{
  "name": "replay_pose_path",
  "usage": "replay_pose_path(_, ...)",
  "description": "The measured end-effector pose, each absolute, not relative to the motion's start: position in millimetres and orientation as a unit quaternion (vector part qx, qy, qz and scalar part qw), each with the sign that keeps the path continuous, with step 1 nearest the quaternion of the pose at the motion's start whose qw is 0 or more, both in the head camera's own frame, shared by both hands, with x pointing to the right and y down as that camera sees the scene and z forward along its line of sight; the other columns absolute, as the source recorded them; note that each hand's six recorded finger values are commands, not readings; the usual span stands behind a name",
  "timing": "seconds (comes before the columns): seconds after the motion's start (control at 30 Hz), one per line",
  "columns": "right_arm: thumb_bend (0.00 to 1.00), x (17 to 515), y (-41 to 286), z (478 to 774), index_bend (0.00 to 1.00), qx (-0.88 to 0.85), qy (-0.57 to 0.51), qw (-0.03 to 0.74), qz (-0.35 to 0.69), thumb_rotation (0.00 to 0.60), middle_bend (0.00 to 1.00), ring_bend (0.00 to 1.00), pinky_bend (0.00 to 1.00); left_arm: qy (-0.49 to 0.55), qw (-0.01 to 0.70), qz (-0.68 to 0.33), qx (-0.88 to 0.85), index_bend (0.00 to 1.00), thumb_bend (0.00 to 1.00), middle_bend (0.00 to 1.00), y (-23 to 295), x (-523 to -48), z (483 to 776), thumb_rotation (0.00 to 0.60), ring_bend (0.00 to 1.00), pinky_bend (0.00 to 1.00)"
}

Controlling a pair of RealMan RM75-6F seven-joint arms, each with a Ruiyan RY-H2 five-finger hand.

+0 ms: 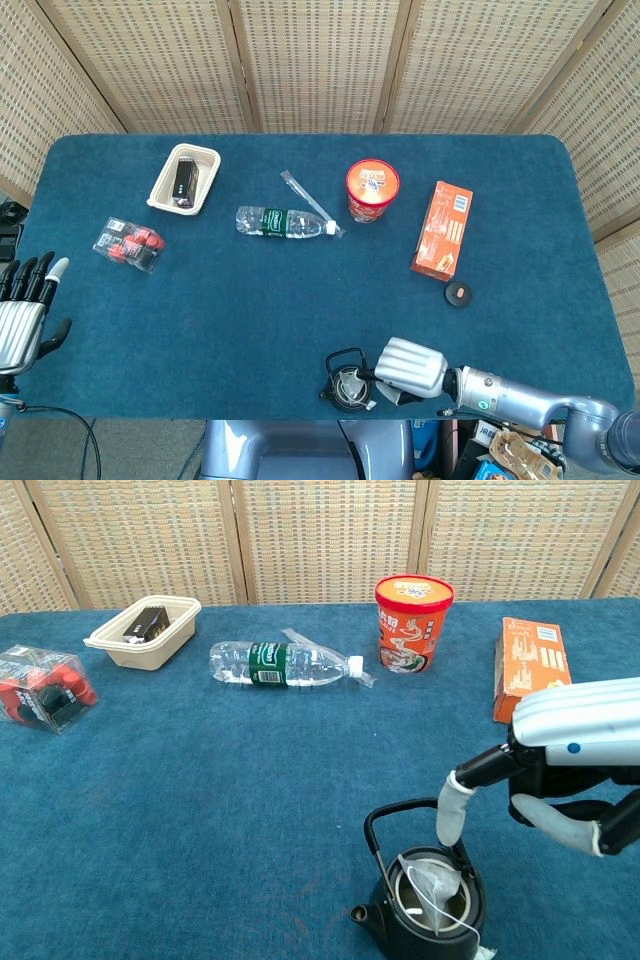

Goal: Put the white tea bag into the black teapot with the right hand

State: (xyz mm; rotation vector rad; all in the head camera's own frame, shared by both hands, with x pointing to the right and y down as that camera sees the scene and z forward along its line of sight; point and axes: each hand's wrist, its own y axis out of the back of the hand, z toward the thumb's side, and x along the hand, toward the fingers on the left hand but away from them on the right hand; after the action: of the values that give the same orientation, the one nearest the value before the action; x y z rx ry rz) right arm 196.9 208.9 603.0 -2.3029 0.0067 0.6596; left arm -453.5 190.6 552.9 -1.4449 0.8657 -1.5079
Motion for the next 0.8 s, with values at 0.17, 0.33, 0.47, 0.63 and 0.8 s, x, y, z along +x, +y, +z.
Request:
replay_pose_path(0.17, 1.0, 195, 209, 609, 0.26, -0.881, 0.008, 0.39, 0.266, 0.498, 0.99, 0.99, 1.0, 0.346, 0.422, -0.607, -0.578, 0.03, 0.37, 0.0, 192, -456, 554, 0.6, 0.0, 0.0)
replay_pose_path(0.33, 1.0, 194, 215, 616, 0.25, -0.873, 0.019, 0.401, 0.275, 0.49, 0.99, 0.99, 1.0, 0.346, 0.419, -0.608, -0.579, 0.03, 0.37, 0.0, 194, -457, 556, 0.6, 0.0, 0.0)
replay_pose_path(0.47, 1.0, 193, 223, 622, 0.25, -0.871, 0.04, 0.404, 0.277, 0.487, 0.99, 0.99, 1.0, 0.345, 0.419, -0.608, -0.58, 0.03, 0.37, 0.0, 194, -456, 556, 0.6, 0.0, 0.0)
replay_pose_path(0.63, 1.0, 191, 229, 626, 0.25, -0.87, 0.052, 0.405, 0.277, 0.486, 0.99, 0.99, 1.0, 0.346, 0.418, -0.608, -0.58, 0.03, 0.37, 0.0, 194, -457, 556, 0.6, 0.0, 0.0)
replay_pose_path(0.8, 1.0, 190, 231, 630, 0.25, -0.868, 0.054, 0.408, 0.278, 0.487, 0.99, 0.99, 1.0, 0.345, 0.416, -0.609, -0.581, 0.03, 0.37, 0.0, 195, -457, 557, 0.6, 0.0, 0.0)
